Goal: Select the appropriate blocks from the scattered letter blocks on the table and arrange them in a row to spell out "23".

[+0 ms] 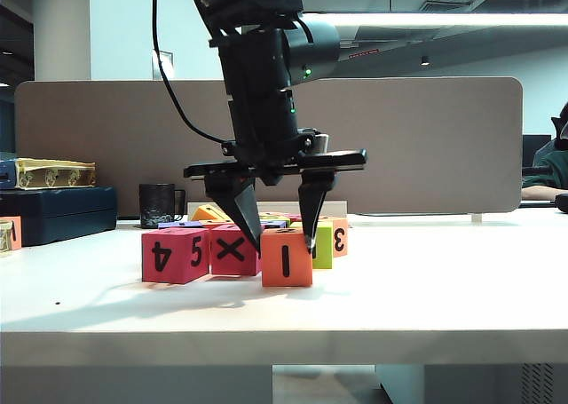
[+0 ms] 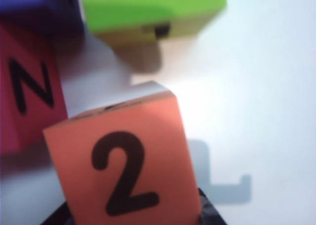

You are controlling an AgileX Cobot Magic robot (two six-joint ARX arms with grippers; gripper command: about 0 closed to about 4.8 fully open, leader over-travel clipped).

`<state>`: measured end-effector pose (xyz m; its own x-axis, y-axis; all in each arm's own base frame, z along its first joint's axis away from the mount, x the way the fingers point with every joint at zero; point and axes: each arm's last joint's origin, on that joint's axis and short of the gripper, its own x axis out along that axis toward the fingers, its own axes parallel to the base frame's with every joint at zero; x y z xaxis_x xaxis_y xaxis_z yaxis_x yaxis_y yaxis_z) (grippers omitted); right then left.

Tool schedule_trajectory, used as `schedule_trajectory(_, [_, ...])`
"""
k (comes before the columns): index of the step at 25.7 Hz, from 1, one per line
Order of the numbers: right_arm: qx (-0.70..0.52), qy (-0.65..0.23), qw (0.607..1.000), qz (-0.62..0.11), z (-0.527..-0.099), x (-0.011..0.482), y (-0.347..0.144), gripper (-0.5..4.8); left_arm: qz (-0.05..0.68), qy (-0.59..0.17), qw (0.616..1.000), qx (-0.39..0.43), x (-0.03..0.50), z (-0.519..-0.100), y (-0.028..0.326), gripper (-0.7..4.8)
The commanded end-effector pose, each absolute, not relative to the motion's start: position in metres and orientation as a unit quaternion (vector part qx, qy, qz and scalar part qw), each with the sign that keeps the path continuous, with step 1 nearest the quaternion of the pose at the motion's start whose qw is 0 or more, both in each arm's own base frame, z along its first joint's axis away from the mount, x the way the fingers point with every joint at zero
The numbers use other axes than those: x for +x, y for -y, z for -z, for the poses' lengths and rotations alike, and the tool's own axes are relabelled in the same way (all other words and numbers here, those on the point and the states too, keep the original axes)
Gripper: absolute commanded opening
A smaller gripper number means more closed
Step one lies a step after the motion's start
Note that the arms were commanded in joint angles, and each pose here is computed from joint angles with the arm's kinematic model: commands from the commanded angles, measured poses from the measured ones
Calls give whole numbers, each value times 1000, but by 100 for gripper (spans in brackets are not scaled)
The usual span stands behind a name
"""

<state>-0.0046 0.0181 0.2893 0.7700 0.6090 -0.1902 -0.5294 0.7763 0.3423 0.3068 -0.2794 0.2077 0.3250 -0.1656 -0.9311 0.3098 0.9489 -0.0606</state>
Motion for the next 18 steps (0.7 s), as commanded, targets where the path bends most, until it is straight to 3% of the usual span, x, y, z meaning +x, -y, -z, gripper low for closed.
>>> schedule_trajectory(1, [133, -140, 932, -306, -291, -5, -18, -1, 155, -586, 793, 67, 298, -216, 274, 259])
schedule_trajectory(7, [133, -140, 932, -306, -291, -5, -18, -1, 173, -619, 764, 56, 288, -219, 275, 259])
schedule_trajectory(14, [133, -140, 932, -306, -291, -5, -18, -1, 184, -616, 763, 64, 277, -218, 287, 260])
schedule_trajectory(18, [135, -145, 931, -305, -290, -5, -18, -1, 183, -617, 763, 56, 277, -218, 288, 288])
